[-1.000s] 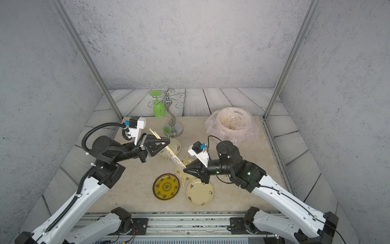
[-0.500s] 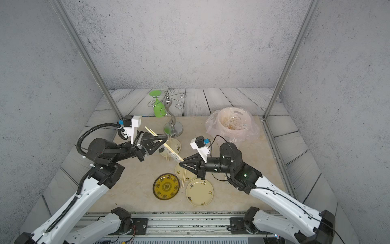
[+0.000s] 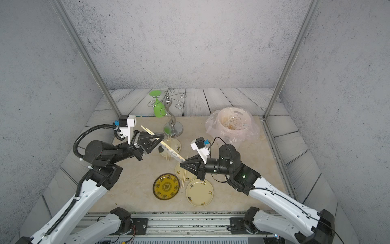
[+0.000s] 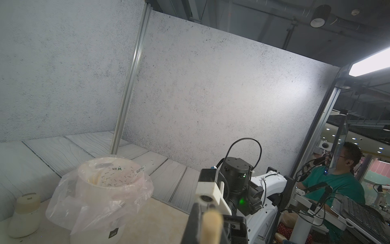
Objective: Remove the packaging of disposable chopsticks
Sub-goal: Remove the packet bag from the disposable chopsticks.
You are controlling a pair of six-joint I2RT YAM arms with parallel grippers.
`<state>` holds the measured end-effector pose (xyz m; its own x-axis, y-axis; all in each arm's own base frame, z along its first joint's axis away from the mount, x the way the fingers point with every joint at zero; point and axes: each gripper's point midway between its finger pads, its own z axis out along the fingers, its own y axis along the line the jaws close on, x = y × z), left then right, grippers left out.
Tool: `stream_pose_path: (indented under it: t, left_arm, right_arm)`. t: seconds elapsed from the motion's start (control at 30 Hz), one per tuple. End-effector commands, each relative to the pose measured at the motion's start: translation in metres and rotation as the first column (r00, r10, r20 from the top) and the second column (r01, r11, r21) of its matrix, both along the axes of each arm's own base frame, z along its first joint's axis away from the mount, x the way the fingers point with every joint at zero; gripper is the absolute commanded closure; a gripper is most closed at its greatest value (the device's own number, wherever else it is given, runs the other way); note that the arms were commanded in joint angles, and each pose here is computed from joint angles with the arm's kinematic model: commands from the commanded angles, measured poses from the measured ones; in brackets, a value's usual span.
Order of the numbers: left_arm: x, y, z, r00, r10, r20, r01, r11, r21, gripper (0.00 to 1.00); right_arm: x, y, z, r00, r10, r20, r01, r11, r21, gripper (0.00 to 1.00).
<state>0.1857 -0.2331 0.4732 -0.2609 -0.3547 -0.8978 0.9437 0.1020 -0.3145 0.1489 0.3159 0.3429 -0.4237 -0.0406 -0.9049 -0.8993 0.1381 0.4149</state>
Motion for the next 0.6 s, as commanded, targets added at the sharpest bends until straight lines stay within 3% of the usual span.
stream_pose_path:
  t: [0.0,0.23,0.57]
  left_arm:
    - [-0.003,0.006,0.009,0.999,0.013,0.035,-0.012,1.0,-0.027,1.0]
    - [-0.001,0.01,0.009,0.998,0.04,0.038,-0.038,0.999,-0.036,1.0]
    - [-0.001,0.026,0.016,0.991,0.113,0.077,-0.111,0.993,-0.041,1.0]
  right_arm:
    - [-0.003,-0.005,0.014,1.0,-0.012,0.027,0.01,0.999,0.046,0.99]
    - [0.0,-0.009,0.01,0.999,-0.042,0.015,0.041,0.998,0.044,1.0]
    - [0.004,-0.031,-0.05,0.989,-0.147,-0.003,0.146,0.981,-0.13,1.0]
